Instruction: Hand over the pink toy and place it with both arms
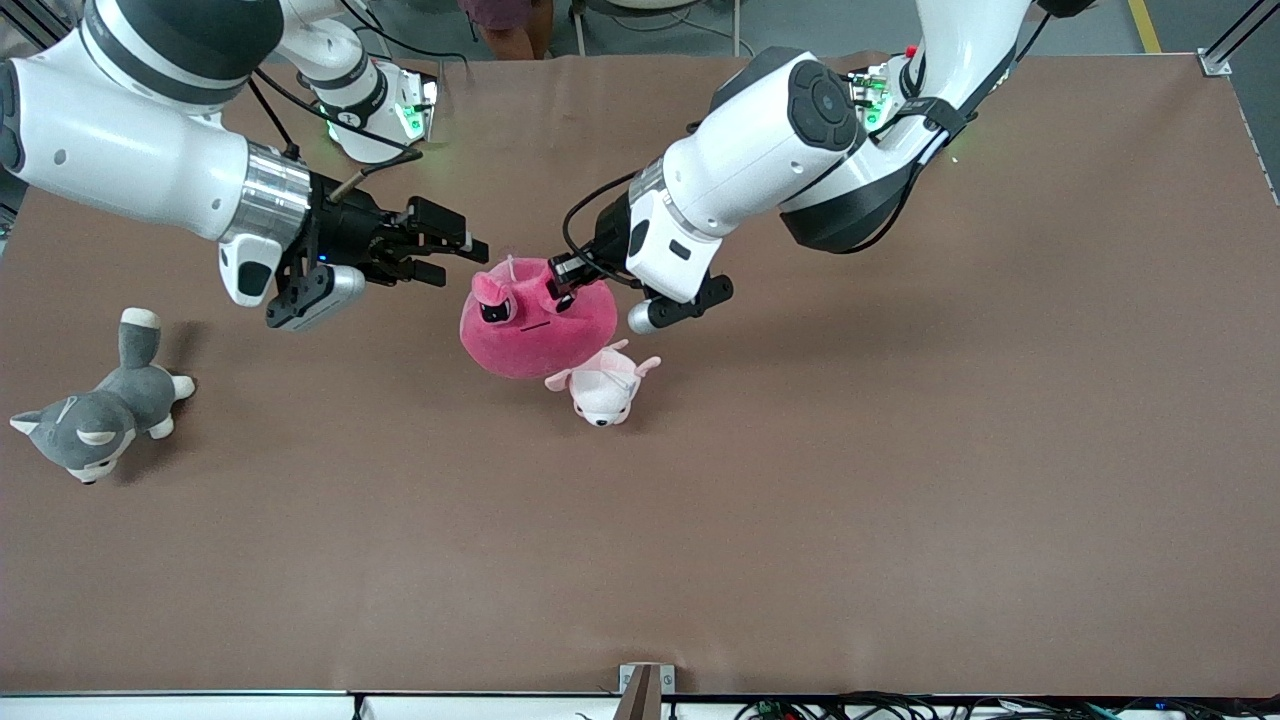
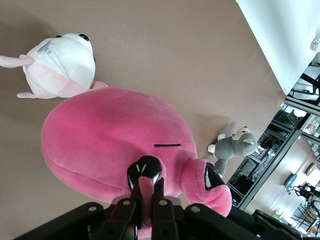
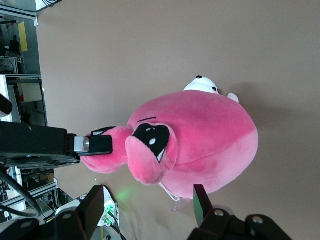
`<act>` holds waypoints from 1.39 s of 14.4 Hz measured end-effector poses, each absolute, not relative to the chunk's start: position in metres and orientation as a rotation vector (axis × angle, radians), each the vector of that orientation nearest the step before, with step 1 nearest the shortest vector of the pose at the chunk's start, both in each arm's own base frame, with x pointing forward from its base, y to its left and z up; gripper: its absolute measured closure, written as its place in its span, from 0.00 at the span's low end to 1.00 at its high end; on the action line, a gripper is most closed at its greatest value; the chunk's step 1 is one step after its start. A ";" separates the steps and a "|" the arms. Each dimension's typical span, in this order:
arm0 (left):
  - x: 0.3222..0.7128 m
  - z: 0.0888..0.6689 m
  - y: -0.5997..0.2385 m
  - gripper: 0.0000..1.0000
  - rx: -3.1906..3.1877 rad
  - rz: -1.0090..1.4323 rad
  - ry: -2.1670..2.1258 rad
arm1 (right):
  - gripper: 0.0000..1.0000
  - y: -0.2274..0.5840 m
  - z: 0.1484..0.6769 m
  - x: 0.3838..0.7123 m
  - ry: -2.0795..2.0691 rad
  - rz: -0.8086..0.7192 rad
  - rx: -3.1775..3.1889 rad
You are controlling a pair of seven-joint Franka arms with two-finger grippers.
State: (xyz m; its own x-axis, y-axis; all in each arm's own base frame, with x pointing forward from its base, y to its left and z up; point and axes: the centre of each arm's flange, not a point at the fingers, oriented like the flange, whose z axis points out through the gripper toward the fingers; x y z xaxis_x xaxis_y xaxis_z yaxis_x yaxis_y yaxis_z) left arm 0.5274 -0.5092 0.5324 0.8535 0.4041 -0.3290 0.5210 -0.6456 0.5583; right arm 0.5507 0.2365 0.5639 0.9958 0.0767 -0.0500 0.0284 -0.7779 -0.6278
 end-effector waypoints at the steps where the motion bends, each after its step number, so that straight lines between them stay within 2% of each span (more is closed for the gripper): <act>1: 0.528 0.532 -0.509 0.90 2.357 -0.230 0.669 | 0.20 0.239 0.561 0.552 -0.071 0.089 -2.463; 7: 0.528 0.531 -0.509 0.90 2.356 -0.230 0.670 | 0.22 0.254 0.541 0.558 -0.074 0.093 -2.481; 9: 0.528 0.532 -0.509 0.90 2.355 -0.229 0.670 | 0.26 0.258 0.537 0.558 -0.078 0.094 -2.484; 11: 0.528 0.532 -0.509 0.90 2.355 -0.229 0.670 | 0.39 0.259 0.536 0.560 -0.073 0.084 -2.485; 12: 0.528 0.532 -0.509 0.90 2.355 -0.229 0.670 | 0.39 0.258 0.535 0.561 -0.071 0.082 -2.485; 16: 0.528 0.532 -0.509 0.90 2.355 -0.229 0.670 | 0.81 0.258 0.536 0.561 -0.071 0.081 -2.485; 17: 0.528 0.532 -0.509 0.90 2.355 -0.229 0.670 | 0.88 0.259 0.536 0.561 -0.073 0.081 -2.485; 19: 0.529 0.532 -0.509 0.90 2.355 -0.229 0.671 | 0.89 0.261 0.536 0.560 -0.078 0.082 -2.485; 20: 0.529 0.532 -0.509 0.86 2.355 -0.229 0.671 | 0.89 0.262 0.536 0.560 -0.080 0.083 -2.485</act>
